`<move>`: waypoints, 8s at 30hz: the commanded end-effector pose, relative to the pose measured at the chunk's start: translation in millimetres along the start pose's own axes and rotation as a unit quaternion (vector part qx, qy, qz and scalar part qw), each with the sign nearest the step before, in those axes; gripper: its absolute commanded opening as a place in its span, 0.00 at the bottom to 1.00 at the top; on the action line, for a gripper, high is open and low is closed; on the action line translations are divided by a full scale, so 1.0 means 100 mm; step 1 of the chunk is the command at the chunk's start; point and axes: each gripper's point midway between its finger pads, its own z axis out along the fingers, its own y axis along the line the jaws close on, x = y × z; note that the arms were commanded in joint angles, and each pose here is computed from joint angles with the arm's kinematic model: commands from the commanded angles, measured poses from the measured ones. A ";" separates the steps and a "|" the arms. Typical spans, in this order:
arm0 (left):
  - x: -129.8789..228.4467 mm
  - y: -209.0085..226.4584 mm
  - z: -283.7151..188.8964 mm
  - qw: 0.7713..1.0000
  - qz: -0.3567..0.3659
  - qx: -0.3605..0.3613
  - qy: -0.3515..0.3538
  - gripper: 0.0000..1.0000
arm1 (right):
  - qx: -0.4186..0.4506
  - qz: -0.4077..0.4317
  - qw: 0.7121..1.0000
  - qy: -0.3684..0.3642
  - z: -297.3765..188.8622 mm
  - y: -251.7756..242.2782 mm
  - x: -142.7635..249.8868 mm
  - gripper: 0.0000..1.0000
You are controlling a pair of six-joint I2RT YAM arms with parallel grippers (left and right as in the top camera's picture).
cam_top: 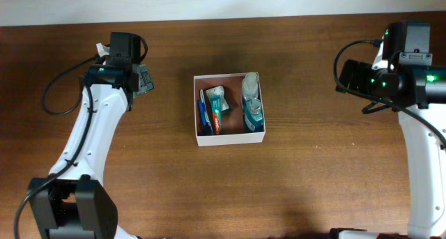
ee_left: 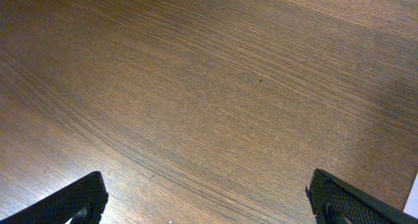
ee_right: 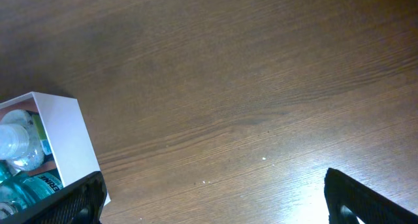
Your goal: Pack container
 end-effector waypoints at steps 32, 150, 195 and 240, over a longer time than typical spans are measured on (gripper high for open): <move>-0.06 0.04 -0.06 1.000 -0.003 -0.004 -0.011 0.99 | -0.176 -0.027 0.817 -0.549 -0.59 0.11 0.89 0.98; 1.61 0.57 -0.51 0.907 -0.024 0.184 -0.379 0.99 | -0.138 -0.078 0.879 -0.450 0.39 0.04 1.51 0.98; 1.49 0.55 -0.81 0.871 0.007 0.216 -0.441 0.99 | -0.138 -0.078 0.879 -0.450 0.39 0.04 1.51 0.98; 1.49 0.56 -0.81 0.872 0.007 0.215 -0.441 0.99 | -0.138 -0.078 0.879 -0.450 0.39 0.04 1.51 0.98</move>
